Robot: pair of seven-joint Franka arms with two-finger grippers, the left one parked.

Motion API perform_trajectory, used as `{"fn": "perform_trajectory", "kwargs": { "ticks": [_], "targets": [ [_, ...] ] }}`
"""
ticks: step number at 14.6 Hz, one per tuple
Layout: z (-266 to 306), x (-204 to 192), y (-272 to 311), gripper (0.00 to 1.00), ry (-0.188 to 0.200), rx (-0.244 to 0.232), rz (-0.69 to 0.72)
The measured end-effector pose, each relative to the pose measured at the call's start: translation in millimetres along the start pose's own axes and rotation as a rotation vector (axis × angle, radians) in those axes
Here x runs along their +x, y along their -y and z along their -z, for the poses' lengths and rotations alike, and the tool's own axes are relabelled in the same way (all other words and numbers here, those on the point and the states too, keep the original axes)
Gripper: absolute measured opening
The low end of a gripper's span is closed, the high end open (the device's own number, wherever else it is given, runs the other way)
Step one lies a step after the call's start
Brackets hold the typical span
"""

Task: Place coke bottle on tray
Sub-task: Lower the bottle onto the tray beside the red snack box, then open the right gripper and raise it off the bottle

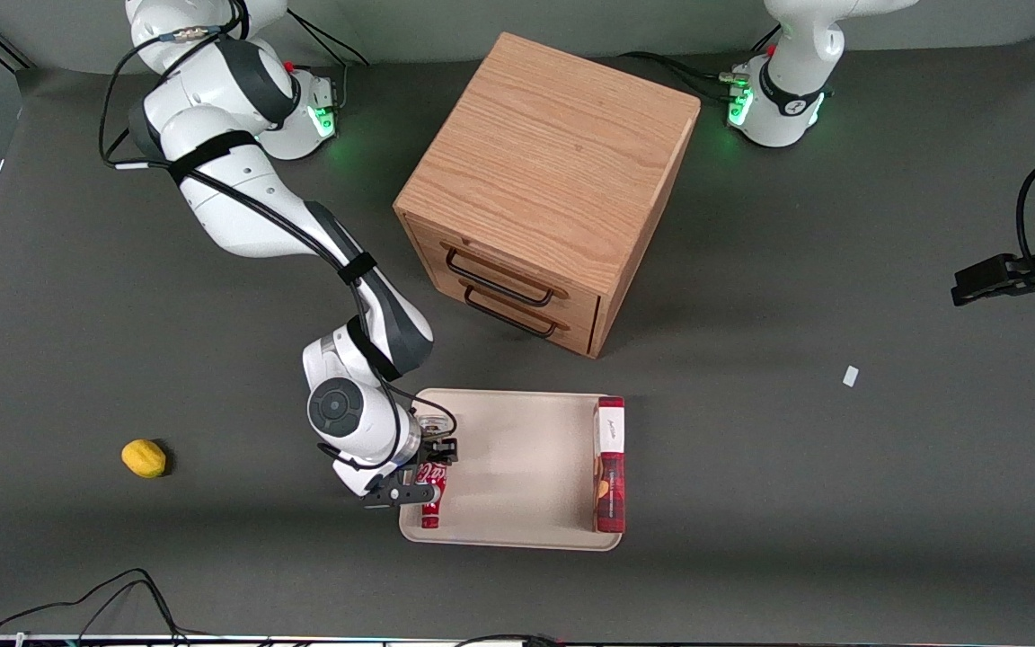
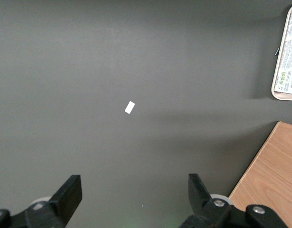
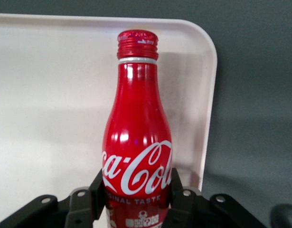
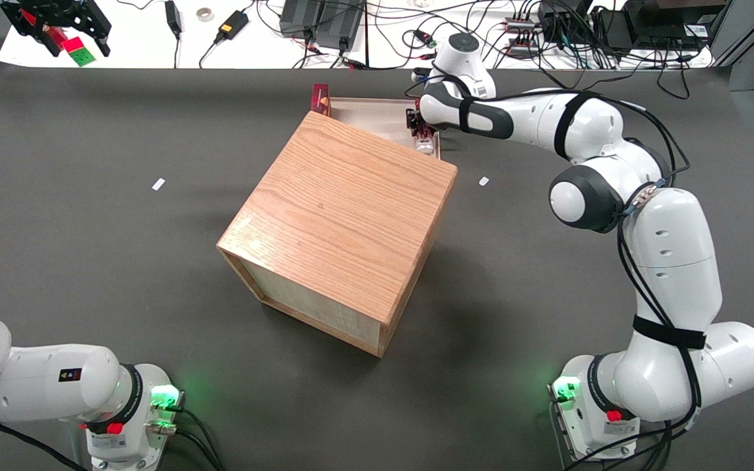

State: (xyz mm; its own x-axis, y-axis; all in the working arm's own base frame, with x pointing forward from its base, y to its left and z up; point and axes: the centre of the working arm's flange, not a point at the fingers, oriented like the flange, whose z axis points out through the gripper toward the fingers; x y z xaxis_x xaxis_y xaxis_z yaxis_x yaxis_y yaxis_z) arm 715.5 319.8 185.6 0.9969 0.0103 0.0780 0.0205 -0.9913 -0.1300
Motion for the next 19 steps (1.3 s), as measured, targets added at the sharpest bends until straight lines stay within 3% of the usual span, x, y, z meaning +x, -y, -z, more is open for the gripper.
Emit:
{"fn": "perform_trajectory", "kwargs": {
  "ticks": [5,11,15,19],
  "targets": [
    [-0.6,0.4,-0.6,0.54,0.000,0.000,-0.011],
    [-1.0,2.4,-2.9,1.00,-0.014,0.001,-0.014],
    [2.7,5.0,-2.6,1.00,-0.025,0.005,-0.015],
    [48.7,21.5,-0.9,1.00,-0.085,0.020,-0.019]
  ]
}}
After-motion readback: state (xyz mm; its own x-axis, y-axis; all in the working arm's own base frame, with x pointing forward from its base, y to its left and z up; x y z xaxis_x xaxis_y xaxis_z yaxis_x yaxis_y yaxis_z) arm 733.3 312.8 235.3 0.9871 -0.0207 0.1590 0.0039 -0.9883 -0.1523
